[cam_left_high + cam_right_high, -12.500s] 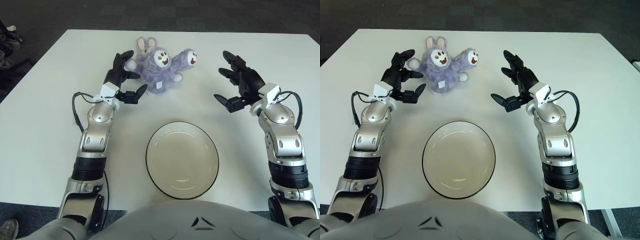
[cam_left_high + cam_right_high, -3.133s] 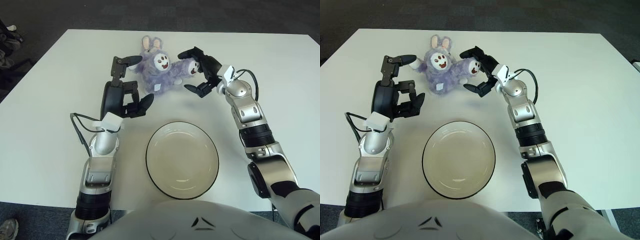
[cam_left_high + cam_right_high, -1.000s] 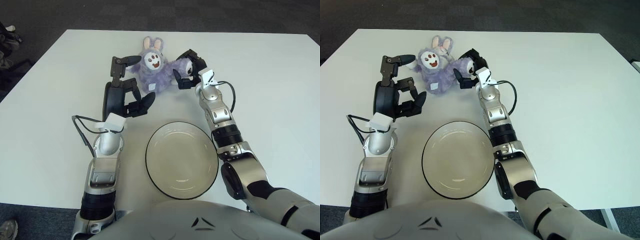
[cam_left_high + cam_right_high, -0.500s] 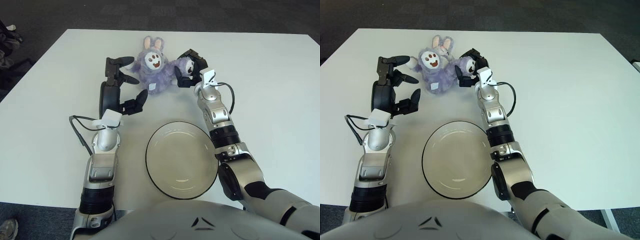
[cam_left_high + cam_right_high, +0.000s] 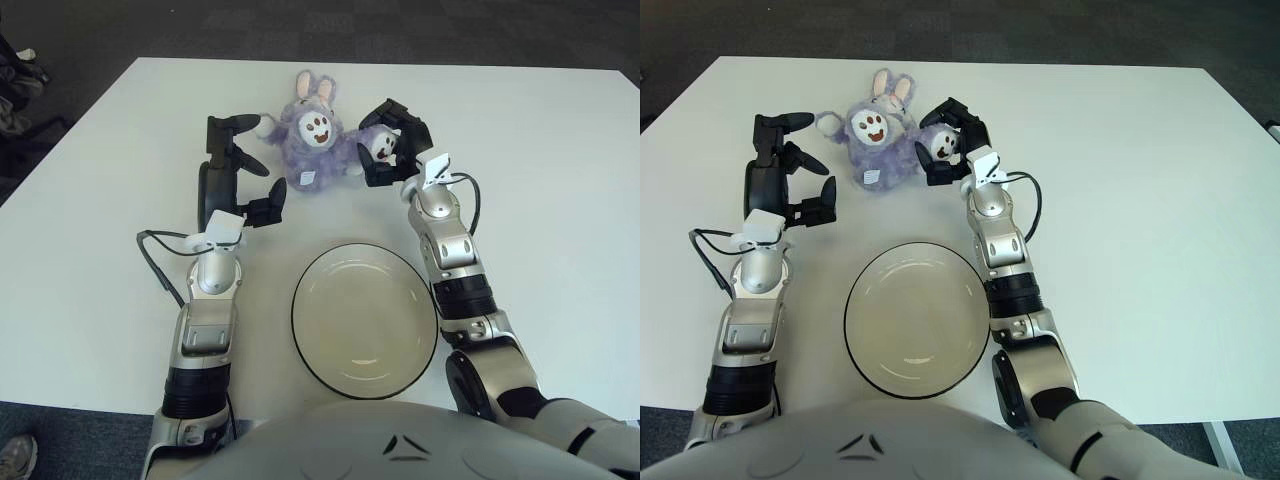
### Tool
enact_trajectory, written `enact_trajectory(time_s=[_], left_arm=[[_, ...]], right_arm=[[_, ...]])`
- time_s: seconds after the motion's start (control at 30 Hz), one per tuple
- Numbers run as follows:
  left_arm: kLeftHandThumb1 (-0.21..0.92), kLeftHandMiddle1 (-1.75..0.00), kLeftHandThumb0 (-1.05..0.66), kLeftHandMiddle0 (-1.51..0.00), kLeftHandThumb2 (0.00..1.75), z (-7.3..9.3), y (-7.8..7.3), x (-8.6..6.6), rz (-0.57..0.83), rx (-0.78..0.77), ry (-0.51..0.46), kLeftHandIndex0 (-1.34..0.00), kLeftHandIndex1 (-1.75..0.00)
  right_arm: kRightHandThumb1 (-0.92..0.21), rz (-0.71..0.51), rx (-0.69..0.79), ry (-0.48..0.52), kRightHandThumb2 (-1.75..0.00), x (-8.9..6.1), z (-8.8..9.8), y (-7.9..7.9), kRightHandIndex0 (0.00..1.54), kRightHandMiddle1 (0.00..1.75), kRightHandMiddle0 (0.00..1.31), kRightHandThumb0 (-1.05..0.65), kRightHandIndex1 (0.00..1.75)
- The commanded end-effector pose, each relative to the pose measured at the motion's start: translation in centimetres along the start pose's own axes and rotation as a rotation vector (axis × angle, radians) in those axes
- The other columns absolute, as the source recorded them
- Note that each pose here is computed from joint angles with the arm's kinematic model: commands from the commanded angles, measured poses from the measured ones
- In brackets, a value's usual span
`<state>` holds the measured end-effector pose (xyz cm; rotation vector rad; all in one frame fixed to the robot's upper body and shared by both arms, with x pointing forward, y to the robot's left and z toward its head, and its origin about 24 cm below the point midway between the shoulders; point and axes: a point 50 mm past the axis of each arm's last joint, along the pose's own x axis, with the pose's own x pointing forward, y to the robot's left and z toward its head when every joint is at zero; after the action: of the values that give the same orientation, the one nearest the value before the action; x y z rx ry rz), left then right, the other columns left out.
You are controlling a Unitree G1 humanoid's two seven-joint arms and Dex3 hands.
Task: Put the doll into the plate.
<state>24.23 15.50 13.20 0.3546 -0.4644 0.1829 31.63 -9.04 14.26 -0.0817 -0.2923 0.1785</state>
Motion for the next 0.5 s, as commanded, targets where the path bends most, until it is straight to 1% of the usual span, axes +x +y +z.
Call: enact_trajectory(time_s=[0.0, 0.07, 0.13, 0.17, 0.2, 0.23, 0.27, 0.3, 0.37, 0.4, 0.47], left_arm=[[0.14, -1.75, 0.54, -0.75, 1.53, 0.0, 0.1, 0.5, 0.014, 0.011, -0.003, -0.07, -1.29], [0.12, -1.75, 0.55, -0.77, 1.55, 0.0, 0.1, 0.6, 0.017, 0.015, -0.003, -0.07, -1.29], [0.12, -1.75, 0.55, -0.77, 1.55, 0.0, 0.1, 0.7, 0.019, 0.021, -0.003, -0.06, -1.3], [0.21, -1.72, 0.51, -0.71, 1.42, 0.0, 0.1, 0.7, 0.02, 0.024, -0.003, -0.06, -1.31], [0.4, -1.65, 0.46, -0.62, 1.13, -0.1, 0.1, 0.8, 0.02, 0.027, -0.002, -0.05, -1.33], [0.52, -1.59, 0.43, -0.58, 0.93, -0.1, 0.1, 0.8, 0.02, 0.029, -0.001, -0.05, -1.33], [0.59, -1.56, 0.41, -0.56, 0.82, -0.2, 0.1, 0.8, 0.02, 0.032, 0.001, -0.05, -1.33], [0.59, -1.56, 0.4, -0.55, 0.82, -0.2, 0.1, 0.9, 0.019, 0.033, 0.002, -0.05, -1.33], [0.53, -1.58, 0.41, -0.56, 0.93, -0.3, 0.1, 1.0, 0.018, 0.039, 0.008, -0.05, -1.34], [0.51, -1.59, 0.41, -0.56, 0.95, -0.4, 0.2, 1.1, 0.018, 0.042, 0.011, -0.05, -1.34], [0.63, -1.54, 0.39, -0.53, 0.76, -0.6, 0.2, 1.3, 0.019, 0.045, 0.015, -0.05, -1.35]], right_arm=[[-0.11, 0.028, -0.005, -0.007, -1.37, -0.7, 0.3, -1.0, 0.89, 1.41, 0.71, -0.01, 1.52], [-0.11, 0.039, 0.0, -0.005, -1.37, -0.9, 0.3, -1.4, 0.89, 1.41, 0.7, -0.01, 1.53], [-0.12, 0.048, 0.009, -0.006, -1.37, -1.0, 0.3, -1.7, 0.89, 1.42, 0.7, -0.01, 1.53], [-0.12, 0.05, 0.014, -0.007, -1.37, -1.0, 0.3, -1.8, 0.89, 1.42, 0.69, -0.01, 1.53], [-0.12, 0.054, 0.021, -0.007, -1.37, -1.1, 0.3, -1.9, 0.89, 1.42, 0.69, -0.01, 1.53], [-0.12, 0.057, 0.026, -0.007, -1.37, -1.1, 0.3, -1.9, 0.89, 1.43, 0.68, -0.01, 1.53], [-0.12, 0.062, 0.032, -0.006, -1.37, -1.1, 0.3, -2.0, 0.89, 1.43, 0.68, -0.01, 1.53], [-0.12, 0.066, 0.037, -0.005, -1.37, -1.1, 0.4, -2.0, 0.89, 1.43, 0.68, -0.01, 1.53], [-0.13, 0.072, 0.044, -0.002, -1.37, -1.3, 0.5, -2.3, 0.89, 1.43, 0.68, -0.01, 1.53], [-0.13, 0.074, 0.045, 0.0, -1.37, -1.4, 0.5, -2.3, 0.89, 1.43, 0.68, -0.01, 1.53], [-0.13, 0.076, 0.043, 0.005, -1.37, -1.5, 0.7, -2.5, 0.89, 1.44, 0.67, -0.01, 1.52]])
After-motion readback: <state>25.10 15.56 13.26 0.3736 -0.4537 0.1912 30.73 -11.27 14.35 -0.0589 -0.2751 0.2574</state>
